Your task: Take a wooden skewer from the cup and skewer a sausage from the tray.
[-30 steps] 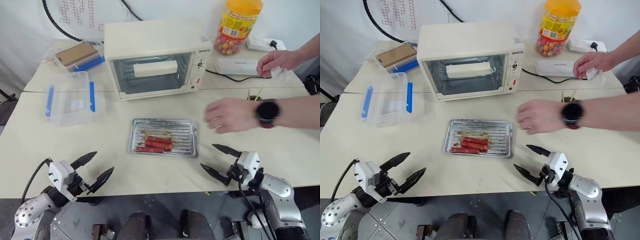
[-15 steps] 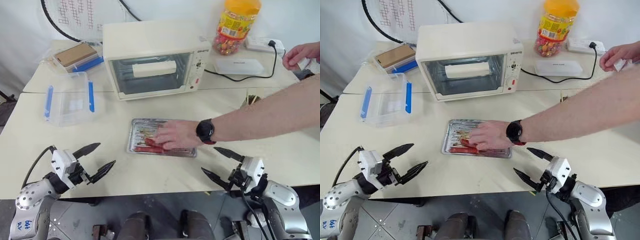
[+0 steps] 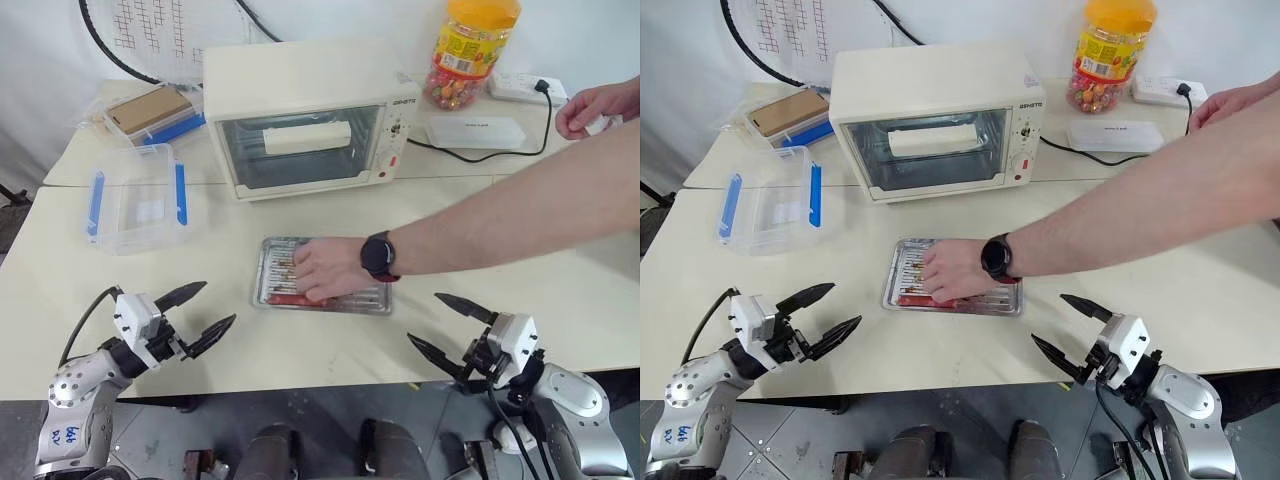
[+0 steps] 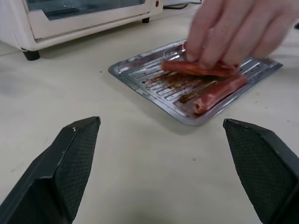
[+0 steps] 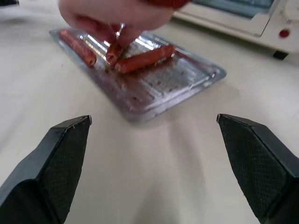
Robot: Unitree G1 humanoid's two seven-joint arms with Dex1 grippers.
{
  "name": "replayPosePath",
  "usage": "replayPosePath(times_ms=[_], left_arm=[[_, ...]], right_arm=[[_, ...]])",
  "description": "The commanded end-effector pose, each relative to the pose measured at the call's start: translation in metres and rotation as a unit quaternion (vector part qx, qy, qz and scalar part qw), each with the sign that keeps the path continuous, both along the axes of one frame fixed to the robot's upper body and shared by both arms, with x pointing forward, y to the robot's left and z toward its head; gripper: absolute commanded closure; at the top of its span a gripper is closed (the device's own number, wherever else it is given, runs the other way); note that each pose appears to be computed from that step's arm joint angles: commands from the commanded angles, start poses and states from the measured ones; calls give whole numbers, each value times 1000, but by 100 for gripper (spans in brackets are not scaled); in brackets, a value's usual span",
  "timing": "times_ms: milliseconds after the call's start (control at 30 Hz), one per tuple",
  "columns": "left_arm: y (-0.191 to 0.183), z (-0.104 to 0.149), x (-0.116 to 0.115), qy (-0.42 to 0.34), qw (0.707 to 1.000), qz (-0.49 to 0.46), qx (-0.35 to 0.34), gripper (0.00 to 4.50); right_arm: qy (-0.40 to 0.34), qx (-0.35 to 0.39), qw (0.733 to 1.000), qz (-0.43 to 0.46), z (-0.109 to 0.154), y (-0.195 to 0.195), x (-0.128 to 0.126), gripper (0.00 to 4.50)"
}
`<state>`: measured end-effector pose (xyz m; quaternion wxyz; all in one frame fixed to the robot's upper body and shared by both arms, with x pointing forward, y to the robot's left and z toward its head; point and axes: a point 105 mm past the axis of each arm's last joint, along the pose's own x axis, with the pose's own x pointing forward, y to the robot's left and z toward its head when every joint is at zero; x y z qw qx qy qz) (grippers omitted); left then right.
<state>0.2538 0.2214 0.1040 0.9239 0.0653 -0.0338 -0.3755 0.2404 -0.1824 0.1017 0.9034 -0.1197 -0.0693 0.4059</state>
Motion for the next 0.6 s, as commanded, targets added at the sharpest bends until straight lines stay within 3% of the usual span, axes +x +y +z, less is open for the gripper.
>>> replayPosePath(times_ms=[33, 600], left_arm=[[0, 5, 0, -18, 1000, -3, 5, 2], [9, 3, -2, -16, 1000, 4, 20, 2]], right_arm=[[-15, 0, 1000, -2, 10, -2, -2, 0], [-12, -4, 1000, 7, 8, -1, -1, 0]])
